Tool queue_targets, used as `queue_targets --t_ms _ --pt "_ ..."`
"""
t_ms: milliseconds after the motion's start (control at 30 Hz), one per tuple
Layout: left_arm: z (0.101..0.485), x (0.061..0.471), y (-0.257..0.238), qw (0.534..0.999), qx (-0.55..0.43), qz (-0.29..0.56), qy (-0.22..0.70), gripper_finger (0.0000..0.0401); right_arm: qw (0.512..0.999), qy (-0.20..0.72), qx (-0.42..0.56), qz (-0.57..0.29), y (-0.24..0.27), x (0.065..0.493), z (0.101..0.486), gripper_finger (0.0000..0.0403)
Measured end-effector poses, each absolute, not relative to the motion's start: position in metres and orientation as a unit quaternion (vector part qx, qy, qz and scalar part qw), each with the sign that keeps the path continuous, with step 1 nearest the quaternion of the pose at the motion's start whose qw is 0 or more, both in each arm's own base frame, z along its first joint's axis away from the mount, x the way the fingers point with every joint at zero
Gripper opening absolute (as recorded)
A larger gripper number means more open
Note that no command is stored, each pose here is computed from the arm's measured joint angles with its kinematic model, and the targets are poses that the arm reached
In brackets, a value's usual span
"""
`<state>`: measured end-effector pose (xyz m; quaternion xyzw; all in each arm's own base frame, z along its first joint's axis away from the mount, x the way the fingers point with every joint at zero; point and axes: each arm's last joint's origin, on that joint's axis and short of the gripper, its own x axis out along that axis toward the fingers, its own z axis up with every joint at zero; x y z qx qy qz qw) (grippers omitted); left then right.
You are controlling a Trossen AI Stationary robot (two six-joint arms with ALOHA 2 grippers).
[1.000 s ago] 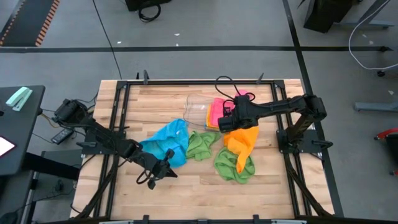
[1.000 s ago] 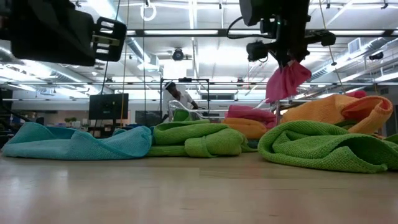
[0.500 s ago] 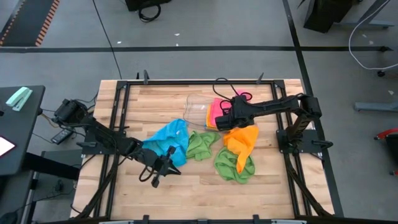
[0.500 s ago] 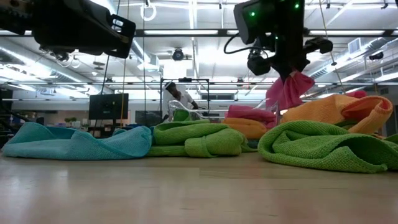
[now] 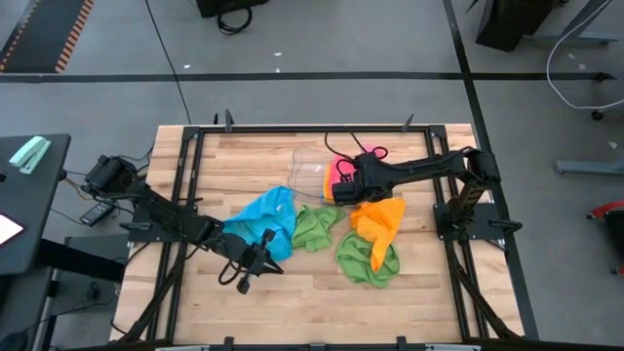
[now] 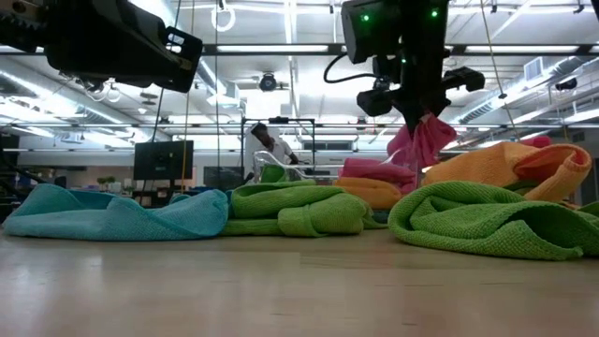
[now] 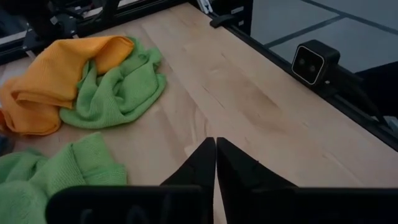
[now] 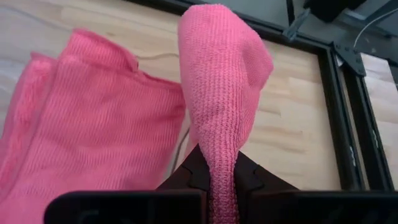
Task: Fold microfiber towels
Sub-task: Put the folded pink microfiber cloth into the transparent bin
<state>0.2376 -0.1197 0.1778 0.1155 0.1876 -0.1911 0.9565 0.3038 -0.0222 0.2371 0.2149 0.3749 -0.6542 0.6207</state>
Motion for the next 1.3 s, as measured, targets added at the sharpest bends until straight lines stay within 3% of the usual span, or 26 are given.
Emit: queue_targets --t_ms 500,1300 --pt "0.179 0.238 -0.120 0.957 0.114 -0.191 0.184 0.0022 0.663 0.377 0.270 -0.589 -0.023 0.330 0.231 0.0025" --pt "0.178 0.237 -0.120 0.958 0.105 -0.190 0.188 0.0014 0.664 0.368 0.314 -0.570 -0.030 0.345 0.217 0.0029"
